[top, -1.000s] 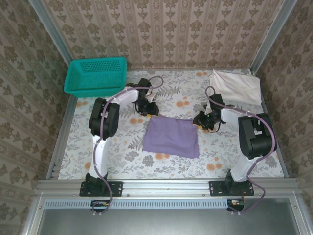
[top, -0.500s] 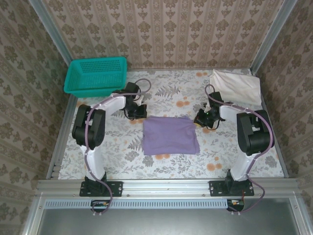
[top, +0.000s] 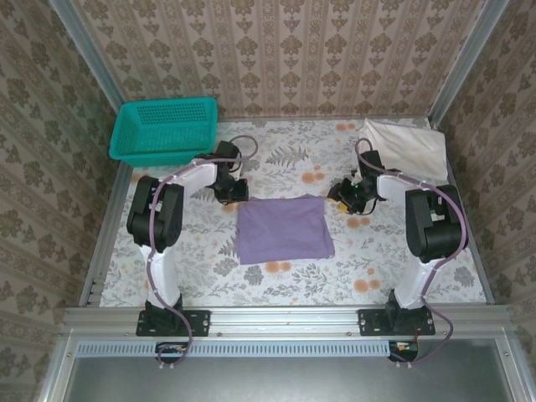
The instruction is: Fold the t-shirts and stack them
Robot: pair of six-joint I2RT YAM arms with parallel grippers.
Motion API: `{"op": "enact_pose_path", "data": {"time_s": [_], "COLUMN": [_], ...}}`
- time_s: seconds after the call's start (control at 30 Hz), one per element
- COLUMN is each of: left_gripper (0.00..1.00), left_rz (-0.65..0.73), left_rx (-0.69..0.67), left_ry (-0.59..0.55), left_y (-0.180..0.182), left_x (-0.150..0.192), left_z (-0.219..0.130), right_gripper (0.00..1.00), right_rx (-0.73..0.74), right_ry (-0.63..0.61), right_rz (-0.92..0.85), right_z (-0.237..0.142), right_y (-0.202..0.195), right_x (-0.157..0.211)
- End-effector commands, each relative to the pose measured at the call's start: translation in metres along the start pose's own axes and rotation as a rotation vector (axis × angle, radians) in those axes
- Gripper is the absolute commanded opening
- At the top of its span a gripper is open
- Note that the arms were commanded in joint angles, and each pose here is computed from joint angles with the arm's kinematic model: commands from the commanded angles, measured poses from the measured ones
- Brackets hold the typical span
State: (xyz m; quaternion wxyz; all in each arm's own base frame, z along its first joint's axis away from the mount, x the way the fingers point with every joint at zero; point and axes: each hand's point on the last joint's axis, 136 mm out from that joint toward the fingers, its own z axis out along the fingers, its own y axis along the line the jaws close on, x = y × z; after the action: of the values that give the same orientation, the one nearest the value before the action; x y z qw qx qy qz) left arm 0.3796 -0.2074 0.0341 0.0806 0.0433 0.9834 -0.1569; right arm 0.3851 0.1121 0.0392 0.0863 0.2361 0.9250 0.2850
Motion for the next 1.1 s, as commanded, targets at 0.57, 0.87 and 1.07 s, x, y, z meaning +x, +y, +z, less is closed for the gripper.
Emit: {"op": "enact_pose_path", "data": {"time_s": [0.57,0.87,1.07], "left_gripper": [0.39,0.36,0.42], "left_rz": [0.139,0.167,0.216], "left_rx": [0.283,0.128,-0.05], "left_ry": [0.162,0.392,0.332], "left_y": [-0.134,-0.069,-0.028], "left_x": [0.118,0.196,0.193], "left_z": [-0.05,0.003,0.002], "right_gripper": [0.39,0.36,0.49], "right_rx": [-0.122,0.097,0.025], "right_ry": [0.306,0.333,0.233], "right_rz": [-0.163,-0.021,-0.051], "right_z": [0.005,0.028,0.019], "right_y": [0.059,-0.031,-0.02], "right_x": [0.171,0.203,0.19]}}
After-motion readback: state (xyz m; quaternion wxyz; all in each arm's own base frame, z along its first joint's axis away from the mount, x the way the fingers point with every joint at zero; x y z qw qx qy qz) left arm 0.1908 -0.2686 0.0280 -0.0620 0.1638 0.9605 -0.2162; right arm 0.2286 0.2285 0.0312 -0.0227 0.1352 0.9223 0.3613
